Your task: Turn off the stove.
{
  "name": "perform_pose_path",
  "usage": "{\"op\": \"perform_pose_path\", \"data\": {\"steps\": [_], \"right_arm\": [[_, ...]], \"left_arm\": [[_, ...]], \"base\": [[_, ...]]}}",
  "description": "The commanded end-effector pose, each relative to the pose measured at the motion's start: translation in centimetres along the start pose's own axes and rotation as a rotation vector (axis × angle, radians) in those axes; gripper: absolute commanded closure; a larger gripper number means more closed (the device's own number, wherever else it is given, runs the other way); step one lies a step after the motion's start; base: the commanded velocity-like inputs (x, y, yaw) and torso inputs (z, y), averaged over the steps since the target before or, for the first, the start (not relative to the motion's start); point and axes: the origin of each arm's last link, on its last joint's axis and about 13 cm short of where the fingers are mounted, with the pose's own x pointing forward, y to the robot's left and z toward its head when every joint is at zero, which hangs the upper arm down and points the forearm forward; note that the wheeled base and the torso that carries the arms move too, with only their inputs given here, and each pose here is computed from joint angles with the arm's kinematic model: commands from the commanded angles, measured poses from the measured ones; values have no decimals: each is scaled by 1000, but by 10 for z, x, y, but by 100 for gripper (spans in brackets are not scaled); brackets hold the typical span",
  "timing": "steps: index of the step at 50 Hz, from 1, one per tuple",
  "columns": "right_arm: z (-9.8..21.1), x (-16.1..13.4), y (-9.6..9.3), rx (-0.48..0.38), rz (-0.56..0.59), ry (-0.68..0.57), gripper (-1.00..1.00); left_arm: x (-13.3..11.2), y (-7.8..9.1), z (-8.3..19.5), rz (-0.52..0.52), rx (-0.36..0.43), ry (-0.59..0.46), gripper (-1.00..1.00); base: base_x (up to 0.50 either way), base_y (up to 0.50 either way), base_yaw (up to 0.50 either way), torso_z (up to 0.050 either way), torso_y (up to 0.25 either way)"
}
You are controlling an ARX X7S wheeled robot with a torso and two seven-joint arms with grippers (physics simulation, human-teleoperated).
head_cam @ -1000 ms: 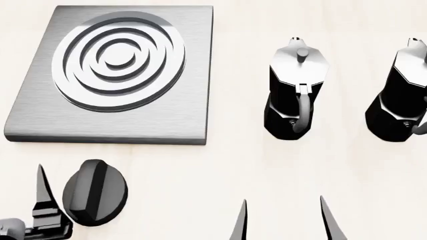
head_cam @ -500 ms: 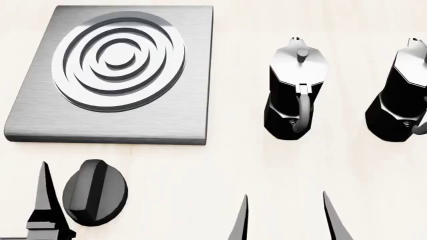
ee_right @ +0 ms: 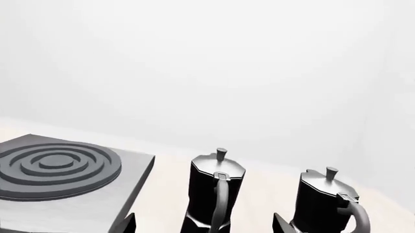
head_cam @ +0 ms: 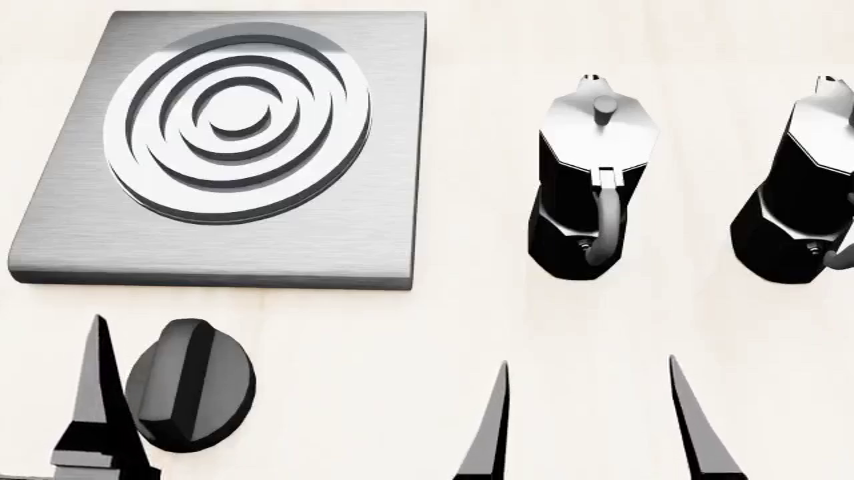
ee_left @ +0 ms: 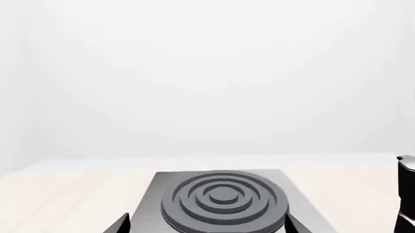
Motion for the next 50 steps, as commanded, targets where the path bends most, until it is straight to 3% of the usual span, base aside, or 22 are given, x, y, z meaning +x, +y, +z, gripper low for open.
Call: {"op": "perform_pose_path", "data": {"steps": [1,50], "right_arm": [[6,5,-2,-14,-6,-23,-100],[41,26,-11,-47,-13,-133,-100]], "left_arm": [[3,-1,5,-8,-7,-14,-100],[18,-3,32,-21,-26,-102,-100]], "base": [[0,0,0,0,0],[0,0,0,0,0]]}}
